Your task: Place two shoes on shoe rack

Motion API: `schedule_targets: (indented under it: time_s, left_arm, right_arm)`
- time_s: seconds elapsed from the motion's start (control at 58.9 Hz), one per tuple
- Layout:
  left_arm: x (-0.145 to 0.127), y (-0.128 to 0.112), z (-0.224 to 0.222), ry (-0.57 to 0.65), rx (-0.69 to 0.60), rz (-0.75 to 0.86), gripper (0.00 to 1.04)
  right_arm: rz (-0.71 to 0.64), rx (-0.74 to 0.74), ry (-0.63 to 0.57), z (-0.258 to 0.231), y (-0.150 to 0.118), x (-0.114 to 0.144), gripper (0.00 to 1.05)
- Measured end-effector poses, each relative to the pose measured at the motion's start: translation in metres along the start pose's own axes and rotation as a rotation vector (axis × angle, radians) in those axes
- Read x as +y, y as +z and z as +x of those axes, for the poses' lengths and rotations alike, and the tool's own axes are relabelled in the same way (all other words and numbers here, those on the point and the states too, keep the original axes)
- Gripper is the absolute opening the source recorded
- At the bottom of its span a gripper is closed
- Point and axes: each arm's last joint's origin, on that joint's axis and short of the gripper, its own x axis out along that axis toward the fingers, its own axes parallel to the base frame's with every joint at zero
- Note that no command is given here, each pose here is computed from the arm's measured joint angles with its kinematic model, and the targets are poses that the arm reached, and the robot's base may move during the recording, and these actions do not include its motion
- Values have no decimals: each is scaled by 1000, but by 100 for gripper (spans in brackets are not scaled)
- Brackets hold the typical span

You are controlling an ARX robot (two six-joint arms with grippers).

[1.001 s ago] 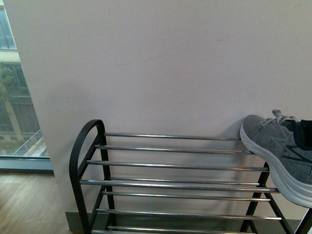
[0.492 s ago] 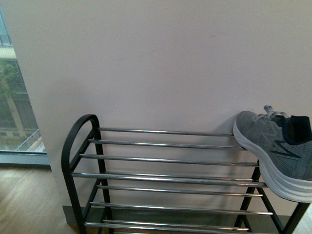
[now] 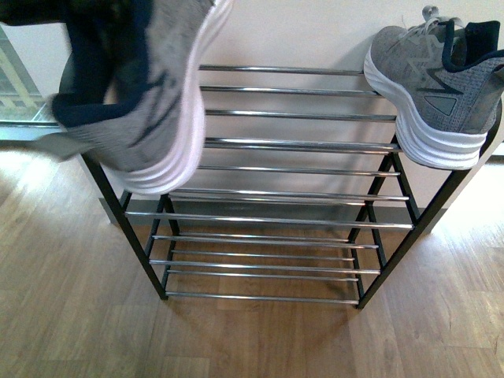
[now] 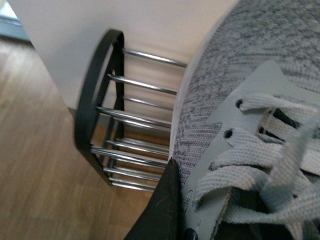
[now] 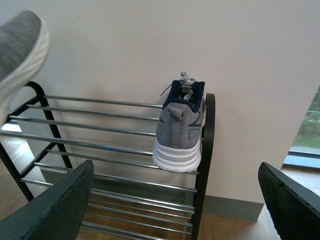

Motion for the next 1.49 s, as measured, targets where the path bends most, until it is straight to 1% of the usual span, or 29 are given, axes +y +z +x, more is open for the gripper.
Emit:
schedule_targets:
  time_s: [0.119, 0.271, 0.356, 0.39, 0.475, 0.594, 0.696, 0.78, 0.95, 1.035, 1.137, 1.205, 1.374, 1.493]
  left_arm:
    - [-35, 6, 35, -4, 110, -7, 2]
    - [-83, 22, 68, -68, 223, -44, 2]
    - [-109, 27, 77, -112, 254, -55, 2]
    - [-124, 29, 81, -138, 261, -56, 2]
    - [-150, 30, 88, -179, 283, -60, 2]
    - [-172, 27, 97, -197, 309, -65, 2]
    - [-180, 22, 107, -163, 323, -88, 2]
    - [-182, 21, 115, -130, 317, -125, 2]
    - [-180, 21, 123, -144, 300, -198, 2]
    - [-177, 14, 127, -125, 317, -235, 2]
    - [-171, -3, 135, -65, 335, -277, 2]
    - [-170, -7, 137, -61, 353, -290, 2]
    - [-174, -9, 140, -80, 375, -278, 2]
    - [-181, -5, 140, -106, 385, -197, 2]
  right_arm:
    - [0, 0, 0, 0, 0, 0, 95]
    - [0, 0, 0, 0, 0, 0, 95]
    - [0, 0, 0, 0, 0, 0, 95]
    - [0, 0, 0, 0, 0, 0, 95]
    - [0, 0, 0, 0, 0, 0, 95]
    - [0, 0, 0, 0, 0, 0, 95]
    - [0, 0, 0, 0, 0, 0, 95]
    - [0, 0, 0, 0, 0, 0, 95]
    - [0, 0, 0, 0, 0, 0, 95]
    - [0, 0, 0, 0, 0, 0, 95]
    - [0, 0, 0, 0, 0, 0, 95]
    - [0, 0, 0, 0, 0, 0, 95]
    - [0, 0, 0, 0, 0, 0, 95]
    - [0, 0, 0, 0, 0, 0, 95]
